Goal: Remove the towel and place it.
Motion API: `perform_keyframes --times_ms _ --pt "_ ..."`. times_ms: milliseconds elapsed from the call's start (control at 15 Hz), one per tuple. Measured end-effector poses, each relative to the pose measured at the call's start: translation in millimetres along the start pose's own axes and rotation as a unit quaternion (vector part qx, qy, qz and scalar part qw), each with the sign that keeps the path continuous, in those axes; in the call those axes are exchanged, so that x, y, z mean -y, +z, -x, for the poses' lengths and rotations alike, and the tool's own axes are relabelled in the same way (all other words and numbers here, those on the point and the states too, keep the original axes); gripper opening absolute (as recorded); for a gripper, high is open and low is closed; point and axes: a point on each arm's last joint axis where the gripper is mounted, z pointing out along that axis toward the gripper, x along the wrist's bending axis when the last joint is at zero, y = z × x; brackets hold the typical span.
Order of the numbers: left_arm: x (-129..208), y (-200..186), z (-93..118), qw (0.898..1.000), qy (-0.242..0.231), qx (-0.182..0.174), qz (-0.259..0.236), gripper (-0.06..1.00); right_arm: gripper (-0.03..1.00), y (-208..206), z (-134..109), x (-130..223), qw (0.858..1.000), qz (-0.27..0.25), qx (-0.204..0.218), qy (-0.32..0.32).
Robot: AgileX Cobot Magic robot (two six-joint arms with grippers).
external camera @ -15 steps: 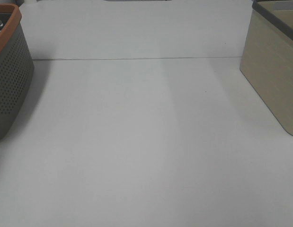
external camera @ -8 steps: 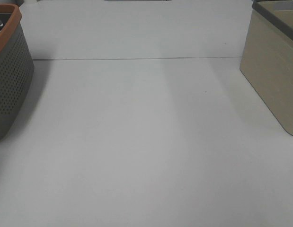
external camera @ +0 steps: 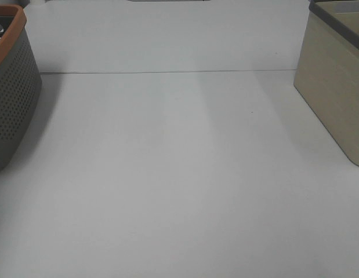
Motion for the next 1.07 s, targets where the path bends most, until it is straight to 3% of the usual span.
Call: perform_keyframes --times_ms 267,600,733,1067 --pt "-33.5 -82.0 20.3 0.995 0.044 -0.008 0.086 0.00 0.63 0.0 0.0 0.0 1.000 0.000 0.000 0.000" --pt "-50.8 -150.4 18.0 0.984 0.036 -0.030 0.172 0.00 0.63 0.0 0.0 0.0 1.000 0.000 0.000 0.000" --pt "-69.6 -191.7 20.0 0.970 0.002 -0.004 0.242 0.00 0.63 0.0 0.0 0.0 1.000 0.000 0.000 0.000" --pt "-89.6 -226.6 36.7 0.950 -0.005 0.035 0.309 0.00 0.63 0.0 0.0 0.0 1.000 0.000 0.000 0.000"
